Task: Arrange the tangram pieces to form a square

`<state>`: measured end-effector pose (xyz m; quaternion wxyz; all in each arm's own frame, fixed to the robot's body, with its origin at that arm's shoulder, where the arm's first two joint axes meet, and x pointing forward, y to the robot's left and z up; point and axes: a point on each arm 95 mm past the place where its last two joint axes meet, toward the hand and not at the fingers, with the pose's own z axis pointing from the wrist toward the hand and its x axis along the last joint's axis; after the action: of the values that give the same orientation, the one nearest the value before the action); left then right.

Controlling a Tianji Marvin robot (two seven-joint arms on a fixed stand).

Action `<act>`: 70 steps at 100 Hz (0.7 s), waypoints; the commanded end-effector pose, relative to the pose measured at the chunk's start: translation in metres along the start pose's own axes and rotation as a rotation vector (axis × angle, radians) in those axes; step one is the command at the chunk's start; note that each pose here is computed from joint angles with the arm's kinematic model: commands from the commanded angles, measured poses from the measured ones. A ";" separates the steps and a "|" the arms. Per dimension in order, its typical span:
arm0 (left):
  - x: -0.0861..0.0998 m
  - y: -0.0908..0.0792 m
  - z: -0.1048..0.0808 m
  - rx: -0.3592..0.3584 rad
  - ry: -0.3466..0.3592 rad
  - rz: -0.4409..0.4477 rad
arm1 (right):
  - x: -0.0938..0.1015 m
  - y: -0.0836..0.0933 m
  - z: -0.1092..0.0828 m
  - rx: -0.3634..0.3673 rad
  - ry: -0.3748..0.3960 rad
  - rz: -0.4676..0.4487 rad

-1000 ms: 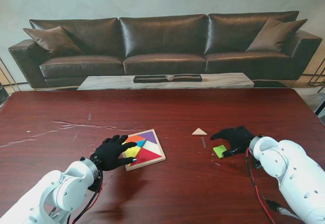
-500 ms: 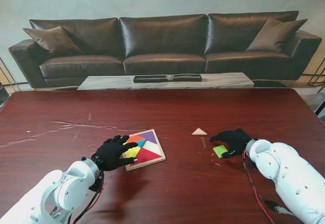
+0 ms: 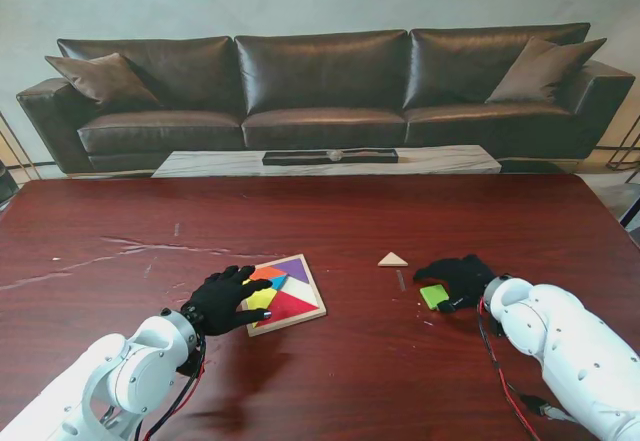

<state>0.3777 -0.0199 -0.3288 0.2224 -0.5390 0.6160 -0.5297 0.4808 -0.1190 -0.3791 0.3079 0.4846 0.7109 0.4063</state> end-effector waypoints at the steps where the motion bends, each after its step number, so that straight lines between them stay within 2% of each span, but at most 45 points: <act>1: 0.001 0.000 0.001 0.000 0.004 -0.003 | 0.003 -0.014 -0.001 0.033 0.005 0.011; 70: 0.002 0.000 0.001 0.000 0.005 0.002 | 0.002 -0.015 0.000 0.028 0.000 0.059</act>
<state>0.3786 -0.0208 -0.3291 0.2231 -0.5375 0.6172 -0.5296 0.4796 -0.1219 -0.3802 0.2971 0.5087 0.6915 0.4181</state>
